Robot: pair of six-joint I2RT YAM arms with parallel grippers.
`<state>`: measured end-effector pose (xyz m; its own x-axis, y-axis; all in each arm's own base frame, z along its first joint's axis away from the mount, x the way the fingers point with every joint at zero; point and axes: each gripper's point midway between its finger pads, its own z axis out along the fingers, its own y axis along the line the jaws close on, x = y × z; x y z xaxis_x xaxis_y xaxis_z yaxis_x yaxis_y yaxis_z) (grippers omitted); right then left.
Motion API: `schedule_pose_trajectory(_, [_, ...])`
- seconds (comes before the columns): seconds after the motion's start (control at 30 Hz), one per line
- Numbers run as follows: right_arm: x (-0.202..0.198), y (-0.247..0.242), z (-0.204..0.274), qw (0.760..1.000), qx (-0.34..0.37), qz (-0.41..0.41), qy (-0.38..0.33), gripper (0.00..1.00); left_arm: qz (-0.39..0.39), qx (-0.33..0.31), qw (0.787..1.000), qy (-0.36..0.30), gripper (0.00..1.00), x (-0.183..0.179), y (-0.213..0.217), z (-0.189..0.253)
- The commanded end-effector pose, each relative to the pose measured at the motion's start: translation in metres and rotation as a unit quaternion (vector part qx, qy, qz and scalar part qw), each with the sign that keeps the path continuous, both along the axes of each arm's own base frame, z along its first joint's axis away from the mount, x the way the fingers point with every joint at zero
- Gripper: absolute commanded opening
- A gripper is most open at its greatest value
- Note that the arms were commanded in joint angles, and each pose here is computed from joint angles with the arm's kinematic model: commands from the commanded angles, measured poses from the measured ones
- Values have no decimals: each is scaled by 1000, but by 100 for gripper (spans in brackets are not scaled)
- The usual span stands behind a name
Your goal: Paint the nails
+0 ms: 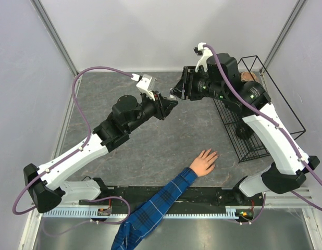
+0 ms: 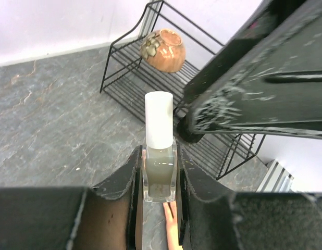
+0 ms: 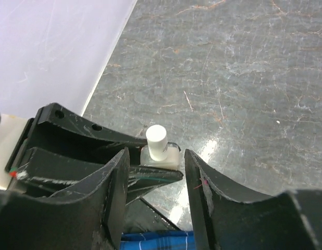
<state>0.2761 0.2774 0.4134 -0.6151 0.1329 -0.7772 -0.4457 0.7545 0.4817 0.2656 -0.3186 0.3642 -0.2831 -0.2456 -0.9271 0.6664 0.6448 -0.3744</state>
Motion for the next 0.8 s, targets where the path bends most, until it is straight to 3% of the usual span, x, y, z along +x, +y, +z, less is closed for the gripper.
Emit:
schedule_pose_trajectory(0.0, [10,-2,14,999,17,-23,-30,53,-14,-55,998,-38,2,-3,-6,41])
schedule_pose_trajectory(0.1, [13,2,8,999,14,-21,-29,52,-23,-49,998,-45,2,-5,-7,39])
schedule_pose_trajectory(0.43, [8,12,5,999,29,8,-24,34,-54,-60,996,-46,2,-15,-13,44])
schedule_pose_trajectory(0.53, [1,17,0,999,38,31,-22,20,-78,-75,993,-44,2,-23,-16,51])
schedule_pose_trajectory(0.57, [-1,17,-1,998,40,36,-23,2,-84,-80,992,-43,2,-24,-16,53])
schedule_pose_trajectory(0.6, [-3,15,-5,998,33,45,-27,0,-102,-88,990,-42,2,-32,-17,58])
schedule_pose_trajectory(0.67, [-16,18,-5,995,39,88,-39,0,-120,-104,986,-46,2,-34,-12,64])
schedule_pose_trajectory(0.7, [-21,17,-2,992,40,108,-51,0,-164,-123,978,-32,2,-48,-13,68])
schedule_pose_trajectory(0.73, [-24,21,8,985,48,139,-91,0,-170,-141,975,-30,2,-45,-1,73])
schedule_pose_trajectory(0.77, [-57,27,3,967,74,227,-94,0,-194,-174,964,-47,2,-49,4,81])
